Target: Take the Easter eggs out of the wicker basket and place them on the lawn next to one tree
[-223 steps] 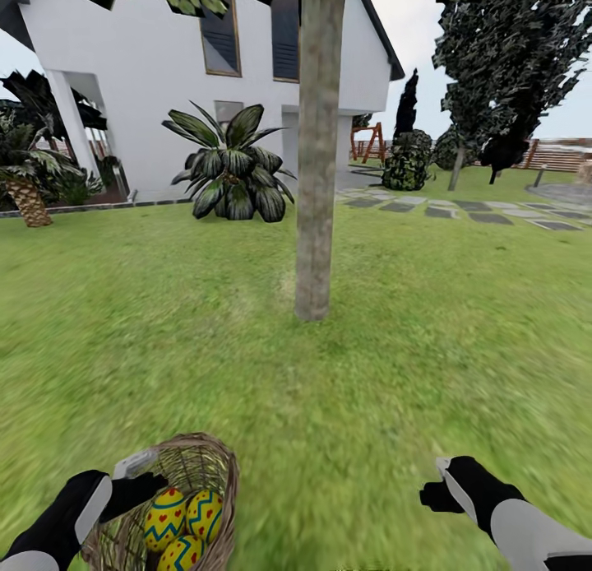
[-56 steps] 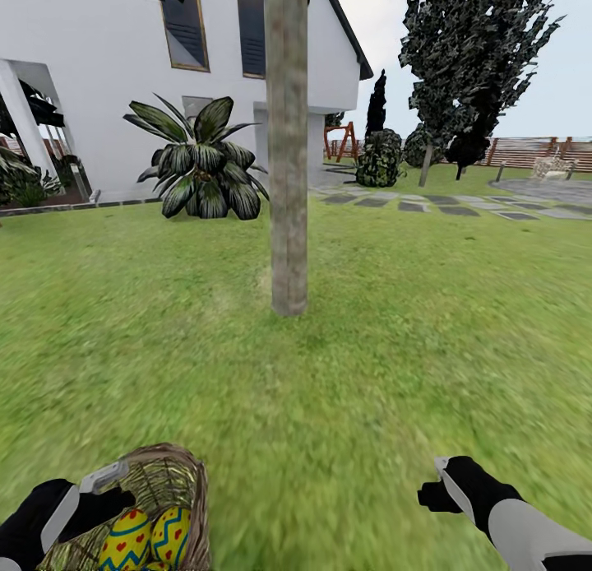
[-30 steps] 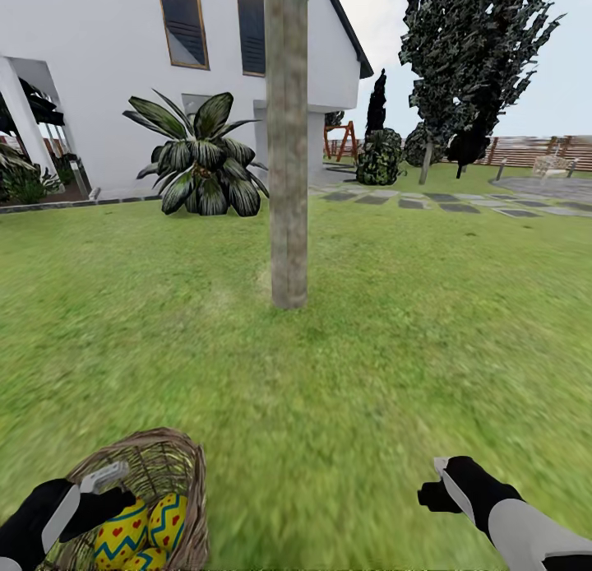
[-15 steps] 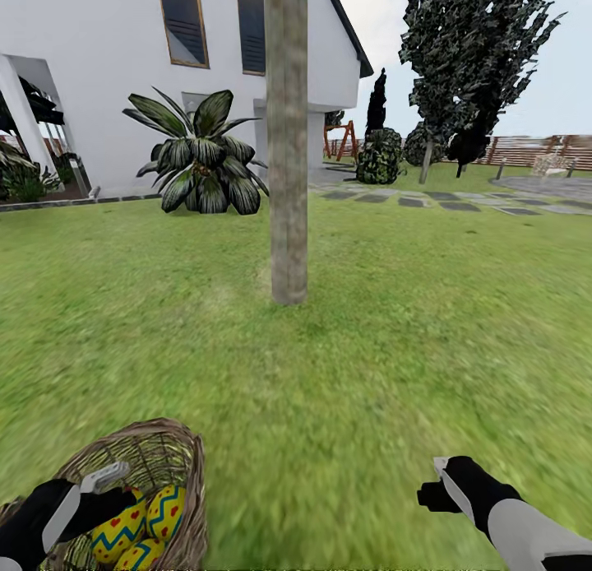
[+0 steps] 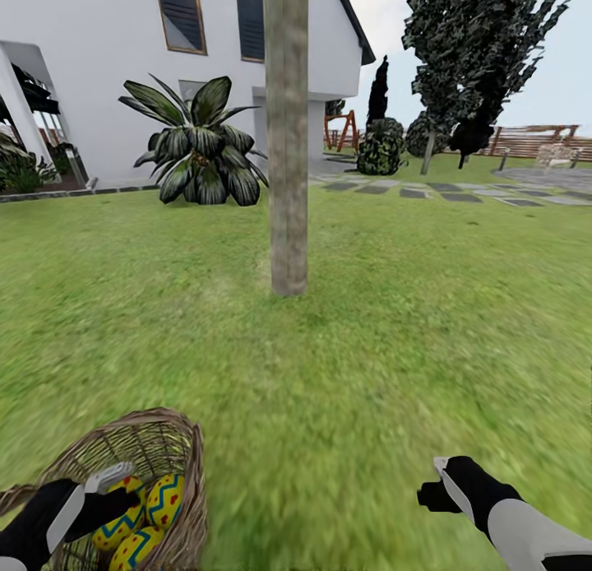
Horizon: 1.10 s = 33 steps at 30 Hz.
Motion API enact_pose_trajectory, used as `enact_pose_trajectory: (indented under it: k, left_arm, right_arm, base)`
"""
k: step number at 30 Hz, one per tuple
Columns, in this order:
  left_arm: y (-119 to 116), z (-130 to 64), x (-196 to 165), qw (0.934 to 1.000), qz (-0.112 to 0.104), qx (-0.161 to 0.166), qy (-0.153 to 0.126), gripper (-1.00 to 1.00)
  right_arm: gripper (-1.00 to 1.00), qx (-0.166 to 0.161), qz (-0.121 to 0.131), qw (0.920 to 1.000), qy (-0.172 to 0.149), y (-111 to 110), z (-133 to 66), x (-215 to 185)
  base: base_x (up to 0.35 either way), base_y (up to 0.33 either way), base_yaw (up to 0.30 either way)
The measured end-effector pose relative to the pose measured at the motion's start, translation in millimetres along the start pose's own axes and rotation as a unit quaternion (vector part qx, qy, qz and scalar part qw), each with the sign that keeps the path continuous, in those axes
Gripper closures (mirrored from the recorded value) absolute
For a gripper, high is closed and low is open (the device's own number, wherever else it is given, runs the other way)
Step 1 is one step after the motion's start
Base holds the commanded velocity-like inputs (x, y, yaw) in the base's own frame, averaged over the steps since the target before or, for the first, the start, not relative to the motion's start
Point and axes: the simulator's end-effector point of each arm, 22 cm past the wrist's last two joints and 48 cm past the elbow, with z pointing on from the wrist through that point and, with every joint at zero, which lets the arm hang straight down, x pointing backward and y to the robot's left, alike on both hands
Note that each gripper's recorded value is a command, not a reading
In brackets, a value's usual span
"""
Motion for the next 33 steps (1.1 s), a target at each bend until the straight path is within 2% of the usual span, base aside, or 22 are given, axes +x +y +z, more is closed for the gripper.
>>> enact_pose_trajectory:
  k: [33]
  left_arm:
    - [18.4,45.7,45.3,0.9978,0.002,-0.027,0.060,-1.00]
  right_arm:
    - [-1.00,0.001,-0.010,0.9977,0.067,6.8,51.9,49.8]
  base:
    - [0.000,0.000,0.000]
